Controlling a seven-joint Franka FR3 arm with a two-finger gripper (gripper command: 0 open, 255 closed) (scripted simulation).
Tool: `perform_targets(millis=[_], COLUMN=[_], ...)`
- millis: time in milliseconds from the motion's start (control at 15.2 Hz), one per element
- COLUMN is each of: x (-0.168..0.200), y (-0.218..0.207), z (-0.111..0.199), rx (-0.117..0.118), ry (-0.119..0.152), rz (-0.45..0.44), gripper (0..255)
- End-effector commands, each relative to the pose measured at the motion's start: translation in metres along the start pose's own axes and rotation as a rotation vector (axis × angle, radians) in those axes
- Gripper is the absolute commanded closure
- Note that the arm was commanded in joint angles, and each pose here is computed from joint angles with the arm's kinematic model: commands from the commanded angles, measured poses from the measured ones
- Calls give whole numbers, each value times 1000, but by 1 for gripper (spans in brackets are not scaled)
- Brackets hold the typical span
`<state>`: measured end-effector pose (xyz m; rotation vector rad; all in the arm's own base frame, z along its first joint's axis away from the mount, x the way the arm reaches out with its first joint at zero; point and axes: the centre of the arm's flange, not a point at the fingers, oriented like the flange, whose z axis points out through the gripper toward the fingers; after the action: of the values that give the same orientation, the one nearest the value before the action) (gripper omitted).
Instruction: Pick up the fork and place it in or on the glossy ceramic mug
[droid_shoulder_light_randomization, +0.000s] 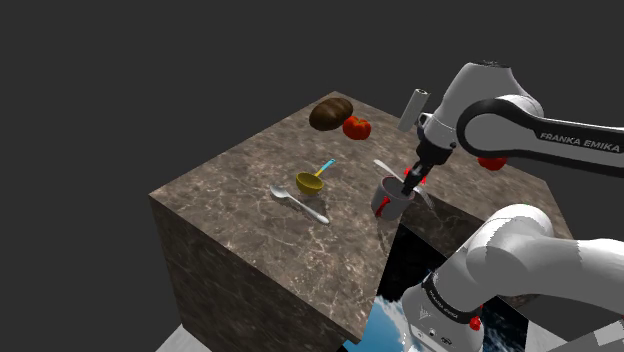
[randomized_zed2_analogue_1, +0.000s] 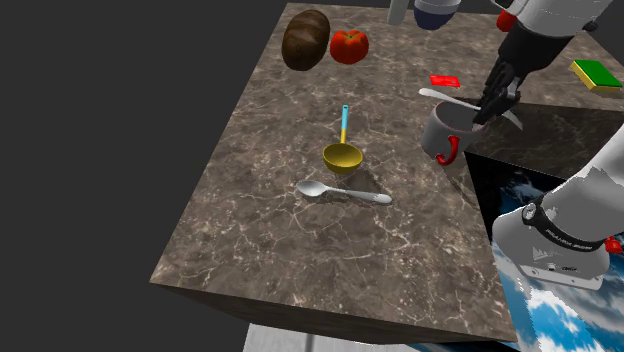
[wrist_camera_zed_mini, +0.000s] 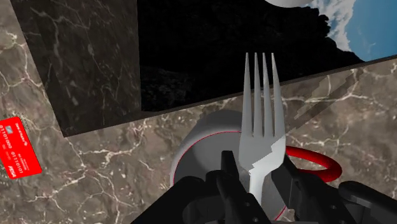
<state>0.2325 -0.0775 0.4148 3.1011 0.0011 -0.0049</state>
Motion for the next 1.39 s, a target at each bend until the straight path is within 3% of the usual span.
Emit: perform_targets(millis=[0, 528, 594, 924, 1188, 1320], x=[0, 0, 0, 0, 0, 0], y=[-1, -1, -1, -1, -1, -1], z=[14, 14, 14, 14, -36, -36], rx=[0, 0, 0, 0, 0, 0], ry=[1, 1, 1, 1, 1, 1], rz=[0, 0, 0, 0, 0, 0], gripper=[255, 255, 0, 0, 0, 0])
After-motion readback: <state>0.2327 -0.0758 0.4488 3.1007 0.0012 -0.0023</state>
